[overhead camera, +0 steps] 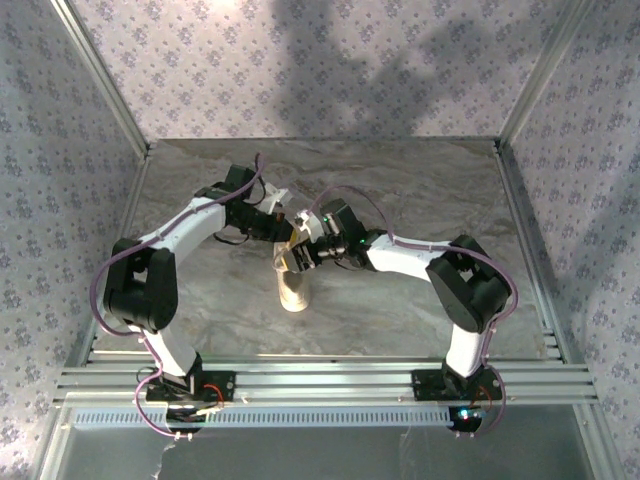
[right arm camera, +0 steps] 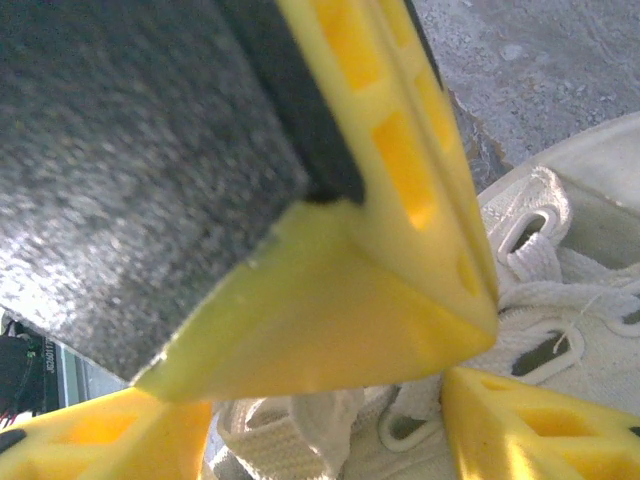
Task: Tie the shoes
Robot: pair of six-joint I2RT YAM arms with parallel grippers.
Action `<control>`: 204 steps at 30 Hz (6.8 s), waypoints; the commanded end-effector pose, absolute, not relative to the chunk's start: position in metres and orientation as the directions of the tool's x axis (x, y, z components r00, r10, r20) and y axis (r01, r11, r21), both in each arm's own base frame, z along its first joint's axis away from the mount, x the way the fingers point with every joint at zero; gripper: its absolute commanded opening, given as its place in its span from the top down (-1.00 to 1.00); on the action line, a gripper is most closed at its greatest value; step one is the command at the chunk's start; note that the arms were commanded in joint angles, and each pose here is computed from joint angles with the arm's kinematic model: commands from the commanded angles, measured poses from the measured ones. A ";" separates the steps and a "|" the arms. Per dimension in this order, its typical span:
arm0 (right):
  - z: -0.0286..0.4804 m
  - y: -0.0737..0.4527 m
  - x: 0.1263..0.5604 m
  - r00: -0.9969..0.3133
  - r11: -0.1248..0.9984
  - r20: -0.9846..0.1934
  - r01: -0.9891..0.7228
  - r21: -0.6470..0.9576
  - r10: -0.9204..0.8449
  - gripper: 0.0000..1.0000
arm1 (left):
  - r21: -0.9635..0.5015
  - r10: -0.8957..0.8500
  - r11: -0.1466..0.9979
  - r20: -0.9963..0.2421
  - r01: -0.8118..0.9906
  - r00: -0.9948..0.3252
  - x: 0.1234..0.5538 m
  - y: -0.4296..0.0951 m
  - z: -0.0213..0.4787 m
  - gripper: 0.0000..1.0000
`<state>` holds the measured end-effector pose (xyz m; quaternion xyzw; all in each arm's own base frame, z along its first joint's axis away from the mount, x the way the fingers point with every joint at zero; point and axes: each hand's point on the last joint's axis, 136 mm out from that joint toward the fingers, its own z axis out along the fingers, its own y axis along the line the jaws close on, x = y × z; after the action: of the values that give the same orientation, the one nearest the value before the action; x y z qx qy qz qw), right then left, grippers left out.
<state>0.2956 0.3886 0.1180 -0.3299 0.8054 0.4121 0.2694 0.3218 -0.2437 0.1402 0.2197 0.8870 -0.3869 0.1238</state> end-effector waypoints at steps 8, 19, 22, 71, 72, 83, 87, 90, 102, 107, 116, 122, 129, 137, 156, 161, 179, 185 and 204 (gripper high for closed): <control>0.126 0.375 0.278 -0.451 0.444 -0.788 -0.859 0.255 -0.419 -0.57 | -0.655 0.309 0.580 -0.374 0.485 -0.874 0.321 -0.248 0.143 0.92; 0.111 0.366 0.255 -0.385 0.369 -0.730 -0.909 0.194 -0.565 -0.32 | -0.653 0.309 0.579 -0.379 0.489 -0.872 0.322 -0.246 0.146 0.92; 0.103 0.369 0.257 -0.381 0.365 -0.711 -0.912 0.185 -0.591 -0.27 | -0.652 0.311 0.578 -0.379 0.490 -0.871 0.323 -0.247 0.146 0.92; 0.106 0.335 0.254 -0.551 0.518 -0.529 -0.825 0.225 -0.646 0.91 | -0.476 0.418 0.517 -0.585 0.712 -0.695 0.295 -0.226 0.163 1.00; 0.098 0.330 0.250 -0.564 0.526 -0.509 -0.817 0.235 -0.650 0.91 | -0.469 0.425 0.508 -0.593 0.723 -0.684 0.293 -0.226 0.164 1.00; 0.086 0.330 0.228 -0.596 0.477 -0.446 -0.802 0.359 -0.667 0.48 | -0.371 0.464 0.442 -0.684 0.817 -0.562 0.272 -0.226 0.159 1.00; 0.111 0.336 0.235 -0.601 0.450 -0.503 -0.799 0.400 -0.621 0.09 | -0.328 0.459 0.424 -0.726 0.844 -0.512 0.269 -0.227 0.164 1.00; 0.129 0.338 0.250 -0.633 0.441 -0.541 -0.774 0.455 -0.553 0.02 | -0.300 0.451 0.421 -0.750 0.856 -0.484 0.268 -0.226 0.166 1.00; 0.134 0.380 0.292 -0.612 0.358 -0.571 -0.788 0.501 -0.547 0.05 | -0.268 0.434 0.415 -0.782 0.869 -0.448 0.263 -0.225 0.167 1.00; 0.117 0.387 0.296 -0.605 0.351 -0.545 -0.790 0.503 -0.581 0.05 | -0.258 0.432 0.422 -0.786 0.869 -0.443 0.261 -0.222 0.168 1.00; 0.104 0.394 0.296 -0.587 0.343 -0.525 -0.800 0.492 -0.616 0.06 | -0.242 0.432 0.437 -0.788 0.866 -0.438 0.259 -0.219 0.168 1.00; 0.102 0.394 0.298 -0.582 0.369 -0.520 -0.808 0.460 -0.625 0.67 | -0.241 0.428 0.461 -0.783 0.854 -0.452 0.260 -0.216 0.166 1.00; 0.121 0.381 0.302 -0.576 0.412 -0.594 -0.817 0.403 -0.562 0.82 | -0.251 0.394 0.546 -0.765 0.799 -0.509 0.265 -0.203 0.157 1.00; 0.125 0.375 0.298 -0.575 0.419 -0.628 -0.816 0.398 -0.524 0.86 | -0.268 0.347 0.618 -0.751 0.739 -0.563 0.271 -0.191 0.149 1.00; 0.145 0.362 0.277 -0.541 0.392 -0.655 -0.839 0.378 -0.528 0.19 | -0.295 0.312 0.566 -0.787 0.770 -0.532 0.267 -0.202 0.162 1.00; 0.143 0.358 0.249 -0.484 0.351 -0.649 -0.875 0.334 -0.588 0.16 | -0.293 0.313 0.565 -0.788 0.771 -0.529 0.268 -0.203 0.162 1.00; 0.085 0.351 0.241 -0.394 0.398 -0.525 -0.911 0.112 -0.754 0.46 | -0.291 0.314 0.558 -0.792 0.777 -0.523 0.268 -0.205 0.164 1.00; 0.113 0.352 0.242 -0.343 0.387 -0.603 -0.920 0.061 -0.720 0.89 | -0.288 0.316 0.561 -0.792 0.776 -0.522 0.269 -0.204 0.164 1.00; 0.119 0.360 0.227 -0.378 0.320 -0.559 -0.925 0.204 -0.738 0.80 | -0.280 0.324 0.564 -0.790 0.777 -0.520 0.269 -0.204 0.161 1.00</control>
<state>0.2325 0.3623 0.1239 -0.5217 0.7886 0.2459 0.2133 0.2705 -0.1980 0.1541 0.3255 0.8239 -0.3121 0.3433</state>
